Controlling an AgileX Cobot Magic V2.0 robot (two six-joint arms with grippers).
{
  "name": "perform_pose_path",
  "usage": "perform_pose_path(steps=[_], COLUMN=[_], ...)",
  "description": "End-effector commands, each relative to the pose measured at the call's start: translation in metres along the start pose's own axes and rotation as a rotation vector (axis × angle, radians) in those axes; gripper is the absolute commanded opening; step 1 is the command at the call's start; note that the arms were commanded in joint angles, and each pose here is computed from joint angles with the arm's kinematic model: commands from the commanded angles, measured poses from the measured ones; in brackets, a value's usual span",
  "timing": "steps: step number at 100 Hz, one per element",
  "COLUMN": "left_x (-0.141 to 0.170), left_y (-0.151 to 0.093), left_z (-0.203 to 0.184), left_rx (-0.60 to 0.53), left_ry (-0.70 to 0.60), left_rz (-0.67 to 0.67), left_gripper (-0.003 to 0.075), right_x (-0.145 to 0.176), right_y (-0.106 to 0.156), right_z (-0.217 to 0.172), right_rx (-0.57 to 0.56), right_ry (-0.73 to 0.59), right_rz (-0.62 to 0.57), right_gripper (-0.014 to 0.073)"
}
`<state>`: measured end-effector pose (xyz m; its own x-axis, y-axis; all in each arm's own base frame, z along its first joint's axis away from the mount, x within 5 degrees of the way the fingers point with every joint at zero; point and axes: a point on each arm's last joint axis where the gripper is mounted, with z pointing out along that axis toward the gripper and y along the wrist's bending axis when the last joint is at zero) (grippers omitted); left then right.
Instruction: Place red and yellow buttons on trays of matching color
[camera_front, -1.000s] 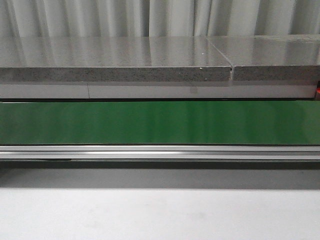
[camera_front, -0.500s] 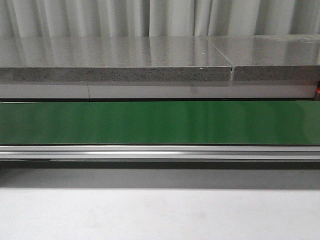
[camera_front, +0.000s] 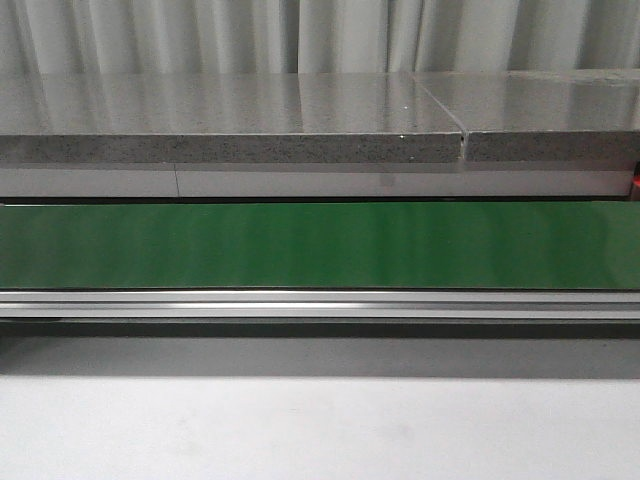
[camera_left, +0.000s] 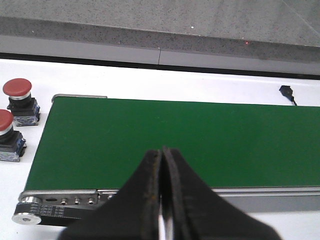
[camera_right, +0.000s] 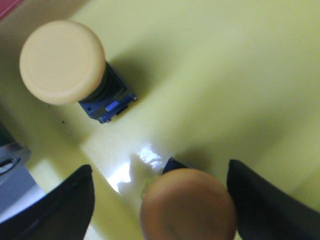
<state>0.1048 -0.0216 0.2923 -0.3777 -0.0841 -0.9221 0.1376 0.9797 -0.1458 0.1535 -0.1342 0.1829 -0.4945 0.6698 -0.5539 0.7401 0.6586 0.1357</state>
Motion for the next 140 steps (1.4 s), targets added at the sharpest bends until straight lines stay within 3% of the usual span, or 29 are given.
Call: perform_pose_path(steps=[1, 31, 66, 102, 140], left_x=[-0.015, -0.015, -0.015, -0.015, -0.015], left_y=[-0.004, -0.004, -0.004, -0.004, -0.004], left_z=[-0.004, -0.004, -0.004, -0.004, -0.004], left_rx=[0.032, 0.032, 0.032, 0.032, 0.032], left_ry=[-0.098, -0.098, -0.098, -0.098, -0.098], left_rz=[-0.01, -0.01, -0.01, -0.01, -0.01], left_gripper=[-0.0019, -0.0019, -0.0019, -0.0019, -0.0019], right_x=[-0.015, -0.033, -0.047, -0.055, -0.032], right_y=[0.0, 0.006, 0.021, 0.077, 0.12], right_z=[-0.006, -0.017, -0.069, -0.126, -0.139], right_rx=[0.0, -0.021, -0.086, -0.274, -0.466], right_ry=[-0.092, -0.084, -0.267, -0.407, -0.394], right_rz=[0.001, -0.005, -0.055, -0.391, -0.559], right_gripper=[0.0614, 0.0614, 0.0614, 0.0614, 0.0612])
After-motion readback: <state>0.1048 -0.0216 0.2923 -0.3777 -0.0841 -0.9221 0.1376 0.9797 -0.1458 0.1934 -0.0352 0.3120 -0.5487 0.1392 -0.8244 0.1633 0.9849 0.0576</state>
